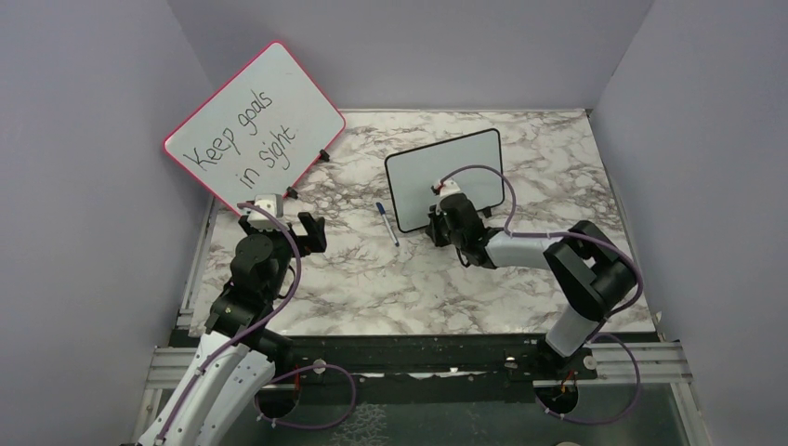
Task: Write a sentence on the whiteboard
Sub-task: Move the whiteboard to the center of the board.
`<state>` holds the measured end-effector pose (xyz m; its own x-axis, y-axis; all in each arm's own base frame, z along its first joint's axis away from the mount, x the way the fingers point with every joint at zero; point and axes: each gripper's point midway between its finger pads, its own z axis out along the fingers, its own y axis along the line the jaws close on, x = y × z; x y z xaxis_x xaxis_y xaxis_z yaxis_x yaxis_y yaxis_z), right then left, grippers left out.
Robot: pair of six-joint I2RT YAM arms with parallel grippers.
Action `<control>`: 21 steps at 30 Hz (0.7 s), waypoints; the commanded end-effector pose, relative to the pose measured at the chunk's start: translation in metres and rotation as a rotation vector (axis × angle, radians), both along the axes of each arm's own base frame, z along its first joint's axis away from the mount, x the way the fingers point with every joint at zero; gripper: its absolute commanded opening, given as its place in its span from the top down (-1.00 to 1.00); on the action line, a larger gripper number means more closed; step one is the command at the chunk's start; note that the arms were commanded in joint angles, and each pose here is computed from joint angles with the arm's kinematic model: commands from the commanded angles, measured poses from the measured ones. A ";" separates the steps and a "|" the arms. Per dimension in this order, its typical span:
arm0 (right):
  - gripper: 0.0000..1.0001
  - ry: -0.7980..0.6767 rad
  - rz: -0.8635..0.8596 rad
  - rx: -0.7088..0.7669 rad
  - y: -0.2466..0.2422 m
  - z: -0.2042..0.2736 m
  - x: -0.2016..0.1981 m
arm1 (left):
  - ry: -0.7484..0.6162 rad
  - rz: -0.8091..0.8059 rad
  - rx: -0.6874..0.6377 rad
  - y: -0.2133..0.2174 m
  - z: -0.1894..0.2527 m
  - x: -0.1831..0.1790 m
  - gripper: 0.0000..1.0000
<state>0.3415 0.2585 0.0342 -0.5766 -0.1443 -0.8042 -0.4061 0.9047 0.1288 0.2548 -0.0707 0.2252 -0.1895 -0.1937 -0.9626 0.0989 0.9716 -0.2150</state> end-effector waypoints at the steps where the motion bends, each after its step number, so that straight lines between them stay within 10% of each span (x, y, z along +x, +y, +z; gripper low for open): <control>1: 0.99 0.146 0.059 0.023 0.004 -0.019 -0.041 | -0.003 0.010 0.005 0.002 0.000 0.001 -0.98; 21: 0.99 0.161 -0.208 -0.005 -0.040 -0.024 -0.086 | 0.088 -0.006 0.000 -0.005 -0.008 0.004 -0.98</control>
<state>0.2823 0.2403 0.0370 -0.6134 -0.0723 -0.7865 -0.3254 0.9305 0.1682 0.2592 -0.0739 0.1988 -0.3043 -0.1724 -0.9368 0.0689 0.9769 -0.2022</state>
